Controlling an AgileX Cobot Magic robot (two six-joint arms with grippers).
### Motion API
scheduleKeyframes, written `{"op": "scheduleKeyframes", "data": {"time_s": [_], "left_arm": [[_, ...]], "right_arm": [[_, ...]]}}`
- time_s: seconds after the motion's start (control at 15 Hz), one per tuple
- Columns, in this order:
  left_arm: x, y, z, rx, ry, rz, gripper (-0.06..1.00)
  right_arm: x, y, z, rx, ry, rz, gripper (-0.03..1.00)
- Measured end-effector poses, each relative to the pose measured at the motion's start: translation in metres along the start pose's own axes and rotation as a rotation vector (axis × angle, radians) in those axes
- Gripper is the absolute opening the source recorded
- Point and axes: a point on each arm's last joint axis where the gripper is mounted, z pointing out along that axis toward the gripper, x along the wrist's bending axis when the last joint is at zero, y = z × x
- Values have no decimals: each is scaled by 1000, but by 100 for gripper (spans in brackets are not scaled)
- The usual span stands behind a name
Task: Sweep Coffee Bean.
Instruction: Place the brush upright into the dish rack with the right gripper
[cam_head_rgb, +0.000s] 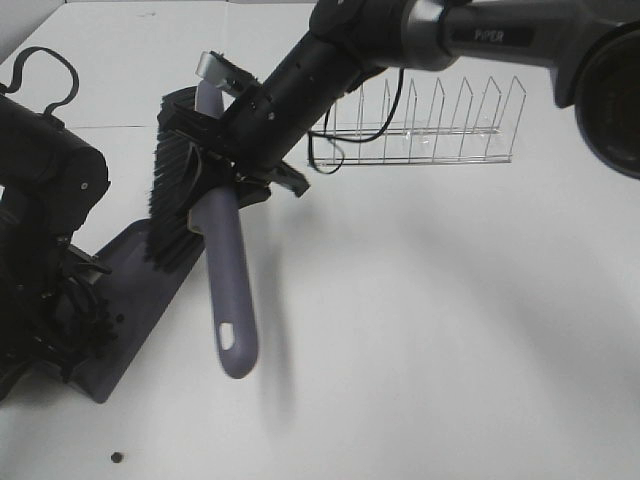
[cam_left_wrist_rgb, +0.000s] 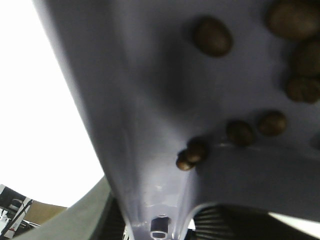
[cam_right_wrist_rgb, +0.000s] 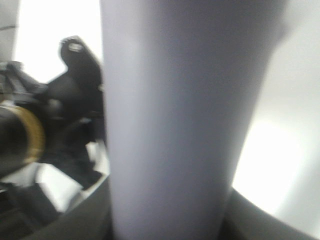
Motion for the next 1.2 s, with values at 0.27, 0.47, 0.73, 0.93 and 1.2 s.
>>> {"op": "scheduleKeyframes", "data": {"time_s": [0.27,0.47,0.73,0.93,1.2], "left_arm": [[-1,0,0,-5,-12,-3,32],[-4,0,-4,-10,-57,-21,32],[-3,16,-26,-69,-215,-100,32],[16,41,-48,-225,-363,-181,31],[44,59,-59,-334,-396,-241,31]], "right_arm": [[-3,-7,-65,-22,-361,-76,27],[-14,-6,-111,-93,-490,-96,27],[-38,-6,-158,-178,-522,-17,27],[-51,-24,-174,-165,-546,29,27],[-75,-71,-167,-3,-670,59,27]]}}
